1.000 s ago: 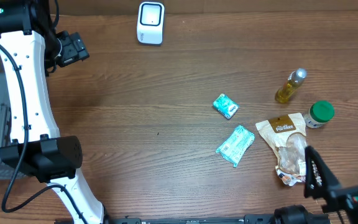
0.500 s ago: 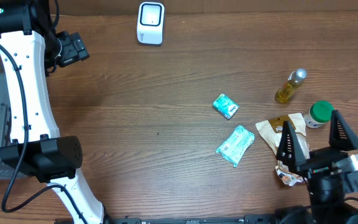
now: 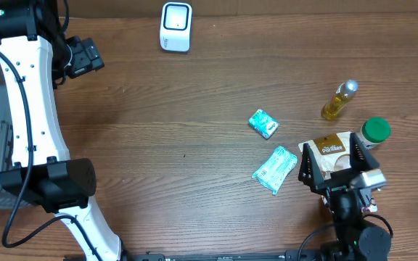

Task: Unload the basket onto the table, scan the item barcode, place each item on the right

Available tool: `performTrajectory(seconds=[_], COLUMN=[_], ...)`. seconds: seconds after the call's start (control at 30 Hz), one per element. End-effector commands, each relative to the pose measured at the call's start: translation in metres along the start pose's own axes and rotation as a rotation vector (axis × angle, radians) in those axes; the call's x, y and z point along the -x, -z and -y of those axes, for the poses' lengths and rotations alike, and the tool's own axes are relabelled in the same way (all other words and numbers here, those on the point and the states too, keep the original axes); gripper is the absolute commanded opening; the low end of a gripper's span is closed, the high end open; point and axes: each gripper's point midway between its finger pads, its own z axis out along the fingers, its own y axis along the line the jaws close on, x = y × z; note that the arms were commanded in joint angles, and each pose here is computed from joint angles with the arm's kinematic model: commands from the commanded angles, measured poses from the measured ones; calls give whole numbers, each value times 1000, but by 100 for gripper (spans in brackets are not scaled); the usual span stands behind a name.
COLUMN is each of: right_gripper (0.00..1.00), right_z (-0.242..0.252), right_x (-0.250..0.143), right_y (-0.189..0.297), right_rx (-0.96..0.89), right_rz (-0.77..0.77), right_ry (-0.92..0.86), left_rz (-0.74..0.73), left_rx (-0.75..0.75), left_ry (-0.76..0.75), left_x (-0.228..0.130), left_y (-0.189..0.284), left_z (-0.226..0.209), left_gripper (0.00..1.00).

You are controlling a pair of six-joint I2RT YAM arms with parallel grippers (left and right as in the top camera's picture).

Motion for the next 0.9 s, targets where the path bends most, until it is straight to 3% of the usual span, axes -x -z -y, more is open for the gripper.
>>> performTrajectory(seconds=[0.0, 0.3, 0.87], right_gripper=[100, 100, 100], right_z=[2, 13, 13], right_x=[-11, -87, -89], right_y=[1, 16, 17], right_rx=[-7, -54, -56], right_rz=[-34, -349, -358], right_ry=[-5, -20, -20], left_rz=[15, 15, 15], left_rx=[-7, -7, -7], left_ry=[-3, -3, -3], left_x=[-2, -2, -2], left_y=[8, 8, 8], left_z=[-1, -1, -1], left_gripper=[99, 100, 100])
